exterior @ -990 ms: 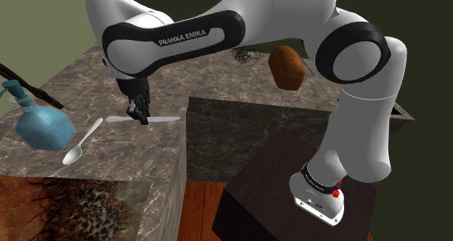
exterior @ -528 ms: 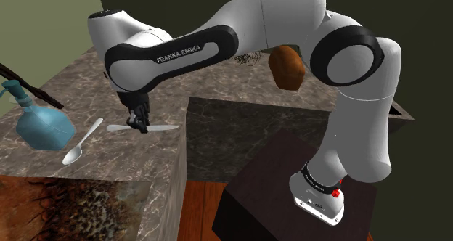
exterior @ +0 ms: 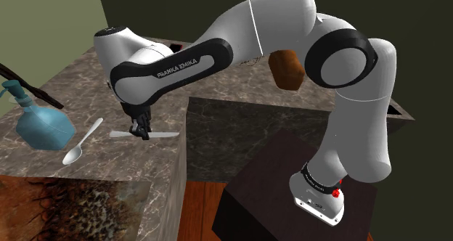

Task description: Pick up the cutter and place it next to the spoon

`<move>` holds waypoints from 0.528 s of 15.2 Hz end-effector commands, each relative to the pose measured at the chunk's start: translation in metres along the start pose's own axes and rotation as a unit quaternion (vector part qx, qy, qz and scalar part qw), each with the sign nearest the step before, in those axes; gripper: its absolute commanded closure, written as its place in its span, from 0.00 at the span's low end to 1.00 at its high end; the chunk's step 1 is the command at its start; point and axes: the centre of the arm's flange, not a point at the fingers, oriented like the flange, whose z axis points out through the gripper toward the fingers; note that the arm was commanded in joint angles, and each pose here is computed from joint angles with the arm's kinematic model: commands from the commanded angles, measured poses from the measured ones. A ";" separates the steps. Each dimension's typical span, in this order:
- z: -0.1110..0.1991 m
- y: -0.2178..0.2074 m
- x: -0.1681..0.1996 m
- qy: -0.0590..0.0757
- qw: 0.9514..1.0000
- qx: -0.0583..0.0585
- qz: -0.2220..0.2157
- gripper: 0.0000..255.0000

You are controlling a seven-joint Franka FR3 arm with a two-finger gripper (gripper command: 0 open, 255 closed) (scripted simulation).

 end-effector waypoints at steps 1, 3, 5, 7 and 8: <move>0.001 0.000 0.000 0.000 1.000 0.000 0.000 1.00; 0.001 0.000 0.000 0.000 1.000 0.000 0.000 1.00; 0.001 0.000 0.000 0.000 1.000 0.000 0.000 1.00; 0.001 0.000 0.000 0.000 1.000 0.000 0.000 0.00; 0.001 0.000 0.000 0.000 1.000 0.000 0.000 0.00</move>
